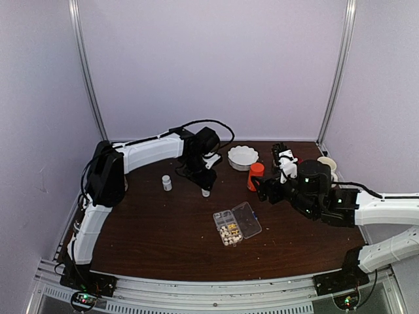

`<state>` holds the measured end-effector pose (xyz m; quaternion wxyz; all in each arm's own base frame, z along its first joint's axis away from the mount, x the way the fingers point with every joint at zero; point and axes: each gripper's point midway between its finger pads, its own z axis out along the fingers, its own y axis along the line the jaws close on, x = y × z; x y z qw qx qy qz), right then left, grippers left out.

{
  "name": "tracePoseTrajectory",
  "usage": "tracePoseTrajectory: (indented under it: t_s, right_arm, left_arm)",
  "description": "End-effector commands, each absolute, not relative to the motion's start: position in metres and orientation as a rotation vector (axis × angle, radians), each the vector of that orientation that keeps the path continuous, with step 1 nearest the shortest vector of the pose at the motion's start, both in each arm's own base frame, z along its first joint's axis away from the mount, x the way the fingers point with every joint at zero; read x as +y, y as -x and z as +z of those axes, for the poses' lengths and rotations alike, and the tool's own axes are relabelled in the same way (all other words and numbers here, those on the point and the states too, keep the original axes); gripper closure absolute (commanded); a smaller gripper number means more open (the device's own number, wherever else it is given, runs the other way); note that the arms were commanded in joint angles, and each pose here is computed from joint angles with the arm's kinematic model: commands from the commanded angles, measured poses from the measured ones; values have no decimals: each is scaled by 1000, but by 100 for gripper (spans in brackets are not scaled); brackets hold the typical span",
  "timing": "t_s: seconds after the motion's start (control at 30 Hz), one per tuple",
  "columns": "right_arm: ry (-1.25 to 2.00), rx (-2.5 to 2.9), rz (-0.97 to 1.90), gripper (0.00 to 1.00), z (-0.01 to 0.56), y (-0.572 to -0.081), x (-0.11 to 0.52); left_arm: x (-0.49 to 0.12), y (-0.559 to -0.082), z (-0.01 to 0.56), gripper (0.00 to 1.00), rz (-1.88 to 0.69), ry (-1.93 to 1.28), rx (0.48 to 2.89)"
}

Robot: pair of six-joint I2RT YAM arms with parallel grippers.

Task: Sort the pills into containers
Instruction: Place the pill bottle at the center of the board.

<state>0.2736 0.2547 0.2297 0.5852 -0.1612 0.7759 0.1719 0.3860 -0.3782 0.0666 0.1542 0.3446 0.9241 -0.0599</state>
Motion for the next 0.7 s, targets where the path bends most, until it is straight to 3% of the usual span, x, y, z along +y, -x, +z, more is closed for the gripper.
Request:
tracePoseTrajectory:
  t_s: [0.0,0.23,0.53,0.67]
  right_arm:
    - [358,1767,421,15,257,-279,260]
    - [349,1744,423,15,263,-275,253]
    - [347,1743,443,15,268,-275,256]
    - [354,1740,448,15,268,-277,260]
  left_arm:
    - [-373,-387,70,36,-161,-982,2646]
    - [-351,-401,117,4,-44,-870,2514]
    - [-271,-411,151,3,2,-641,2507]
    - [-241,-416,141,14,-12,-590,2559]
